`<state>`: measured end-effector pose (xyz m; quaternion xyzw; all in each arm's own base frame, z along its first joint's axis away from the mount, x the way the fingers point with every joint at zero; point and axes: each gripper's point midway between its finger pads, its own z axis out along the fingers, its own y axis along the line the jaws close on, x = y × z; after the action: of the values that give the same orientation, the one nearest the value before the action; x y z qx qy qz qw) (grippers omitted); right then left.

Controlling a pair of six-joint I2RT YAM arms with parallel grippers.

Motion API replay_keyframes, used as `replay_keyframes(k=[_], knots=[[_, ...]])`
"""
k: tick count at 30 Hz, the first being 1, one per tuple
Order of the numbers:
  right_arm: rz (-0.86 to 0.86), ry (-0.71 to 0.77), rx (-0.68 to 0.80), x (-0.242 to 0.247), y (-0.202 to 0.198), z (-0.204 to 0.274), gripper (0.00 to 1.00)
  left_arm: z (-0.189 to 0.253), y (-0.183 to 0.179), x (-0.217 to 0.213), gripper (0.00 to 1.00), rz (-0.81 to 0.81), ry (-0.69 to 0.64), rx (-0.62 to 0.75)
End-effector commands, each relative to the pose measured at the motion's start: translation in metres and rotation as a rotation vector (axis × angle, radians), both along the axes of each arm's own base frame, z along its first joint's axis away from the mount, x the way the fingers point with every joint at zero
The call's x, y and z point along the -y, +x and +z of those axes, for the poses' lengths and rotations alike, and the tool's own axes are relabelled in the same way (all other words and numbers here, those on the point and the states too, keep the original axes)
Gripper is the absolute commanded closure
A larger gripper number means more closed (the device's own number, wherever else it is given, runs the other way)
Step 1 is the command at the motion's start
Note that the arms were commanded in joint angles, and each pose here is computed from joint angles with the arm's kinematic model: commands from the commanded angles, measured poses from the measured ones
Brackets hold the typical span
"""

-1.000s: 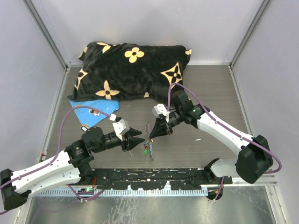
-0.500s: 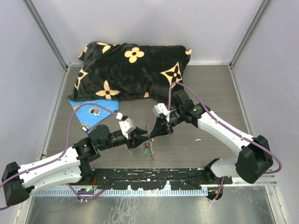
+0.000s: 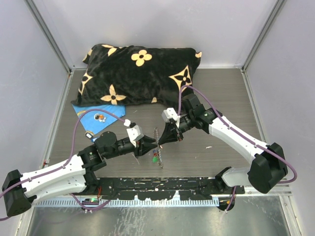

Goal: Remove the keys from the keyring
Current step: Remove the key from the keyring.

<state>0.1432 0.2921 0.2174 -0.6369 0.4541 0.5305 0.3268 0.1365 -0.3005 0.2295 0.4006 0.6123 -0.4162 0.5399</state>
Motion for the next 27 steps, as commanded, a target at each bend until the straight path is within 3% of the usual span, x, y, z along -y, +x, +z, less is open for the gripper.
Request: replay_keyframes(k=[1, 11, 27], knots=[[0.040, 0.102, 0.073, -0.001, -0.003, 0.037, 0.99, 0.020, 0.001, 0.006, 0.73, -0.016, -0.052, 0.046], [0.050, 0.109, 0.068, -0.001, -0.006, 0.038, 0.99, 0.022, 0.003, 0.012, 0.81, -0.026, -0.047, 0.047], [0.046, 0.102, 0.064, -0.001, -0.005, 0.033, 0.99, 0.034, 0.006, 0.018, 0.81, -0.032, -0.077, 0.066]])
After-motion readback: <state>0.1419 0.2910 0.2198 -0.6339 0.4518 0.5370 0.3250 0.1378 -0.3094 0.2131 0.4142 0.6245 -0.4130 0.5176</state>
